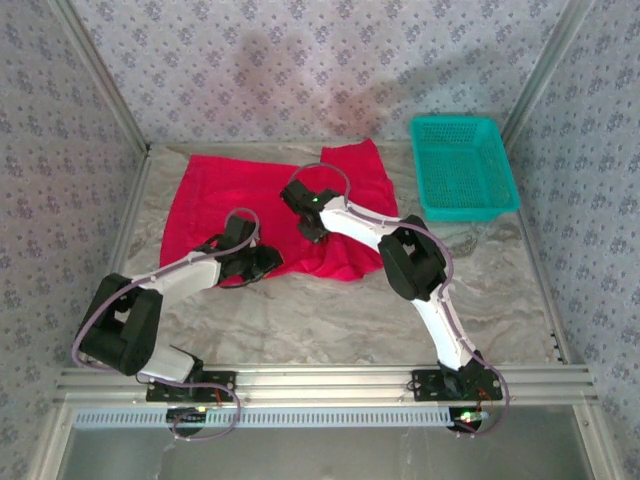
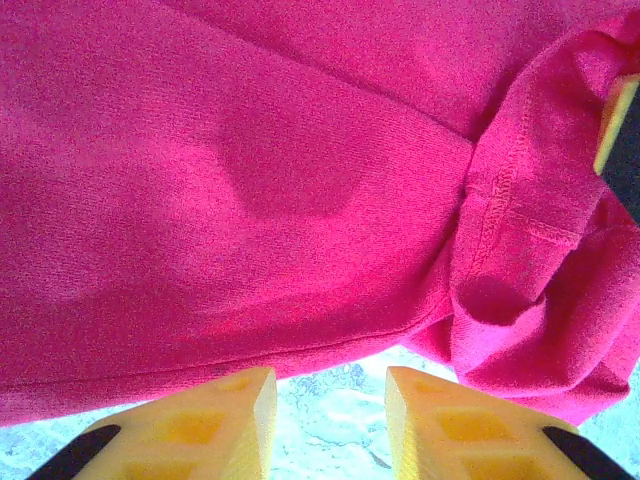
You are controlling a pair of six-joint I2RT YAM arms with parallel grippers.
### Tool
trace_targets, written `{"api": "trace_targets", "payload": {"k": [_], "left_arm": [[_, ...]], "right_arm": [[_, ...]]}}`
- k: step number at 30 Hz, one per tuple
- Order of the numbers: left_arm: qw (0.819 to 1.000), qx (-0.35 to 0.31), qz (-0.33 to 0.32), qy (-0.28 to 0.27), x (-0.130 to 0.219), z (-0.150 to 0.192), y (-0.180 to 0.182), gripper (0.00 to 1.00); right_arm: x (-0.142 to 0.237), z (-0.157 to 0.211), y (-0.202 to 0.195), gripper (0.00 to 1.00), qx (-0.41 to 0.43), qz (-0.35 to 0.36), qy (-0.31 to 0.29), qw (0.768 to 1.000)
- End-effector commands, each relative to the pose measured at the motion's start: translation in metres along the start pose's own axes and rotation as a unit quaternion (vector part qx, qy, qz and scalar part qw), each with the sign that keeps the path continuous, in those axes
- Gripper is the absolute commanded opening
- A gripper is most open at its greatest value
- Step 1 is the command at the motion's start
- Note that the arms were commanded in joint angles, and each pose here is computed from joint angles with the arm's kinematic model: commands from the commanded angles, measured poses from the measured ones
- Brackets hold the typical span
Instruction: Fold the inside-out t-shirt
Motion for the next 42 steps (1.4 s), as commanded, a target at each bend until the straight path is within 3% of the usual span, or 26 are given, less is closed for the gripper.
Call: {"api": "trace_targets", "payload": {"k": [1,5,6,8,10,16,22,28,36,38,40,42], "left_arm": [[1.0,-0.005,-0.003,0.001,0.006,0.001,0.002,0.33],[1.0,-0.005,-0.002,0.003,0.004,0.001,0.001,0.33],[1.0,-0.005,-0.002,0.003,0.004,0.001,0.001,0.33],[1.0,-0.005,0.0,0.003,0.005,0.001,0.001,0.33],[1.0,-0.005,-0.002,0.003,0.005,0.001,0.002,0.33],[1.0,-0.005,-0.004,0.004,0.003,0.003,0.005,0.33],[1.0,-0.005,-0.004,0.004,0.003,0.001,0.004,0.33],[1.0,-0.005,-0.004,0.007,0.0,0.001,0.003,0.33],[1.0,-0.004,-0.005,0.005,0.002,-0.001,0.005,0.33],[1.0,-0.004,-0.004,0.004,0.003,-0.001,0.004,0.33],[1.0,-0.003,-0.003,0.004,0.003,-0.001,0.005,0.33],[1.0,-0.003,-0.003,0.003,0.005,0.0,0.005,0.33]], "right_arm": [[0.023,-0.003,-0.009,0.19,0.0,0.005,-0.007,1.0],[0.03,-0.003,-0.014,0.13,-0.005,-0.013,-0.014,1.0],[0.03,-0.003,-0.015,0.15,-0.007,-0.018,-0.014,1.0],[0.025,-0.002,-0.015,0.34,-0.01,-0.033,-0.009,0.999],[0.021,-0.002,-0.015,0.42,-0.015,-0.041,-0.006,0.999],[0.005,-0.006,-0.014,0.44,-0.017,-0.034,-0.001,0.999],[0.005,-0.012,-0.017,0.31,-0.021,-0.011,-0.009,1.0],[0.009,-0.016,-0.022,0.0,-0.022,0.001,-0.014,1.0],[0.041,-0.021,-0.025,0.0,-0.01,-0.008,-0.033,0.999],[0.043,-0.021,-0.024,0.08,-0.008,-0.023,-0.033,0.999],[0.038,-0.021,-0.021,0.27,-0.006,-0.026,-0.032,0.999],[0.03,-0.021,-0.017,0.41,-0.003,-0.027,-0.03,0.999]]}}
Point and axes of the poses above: each hand's point on the last joint's axis, 136 mm out from that joint toward the fingers, its own x axis back along the fingers, its own y axis along the line the jaws close on, z = x × y, the point moved 9 cm from there along x, back along the fingers, and after that the axes turned 4 degrees about x, right-handed, at the moved point
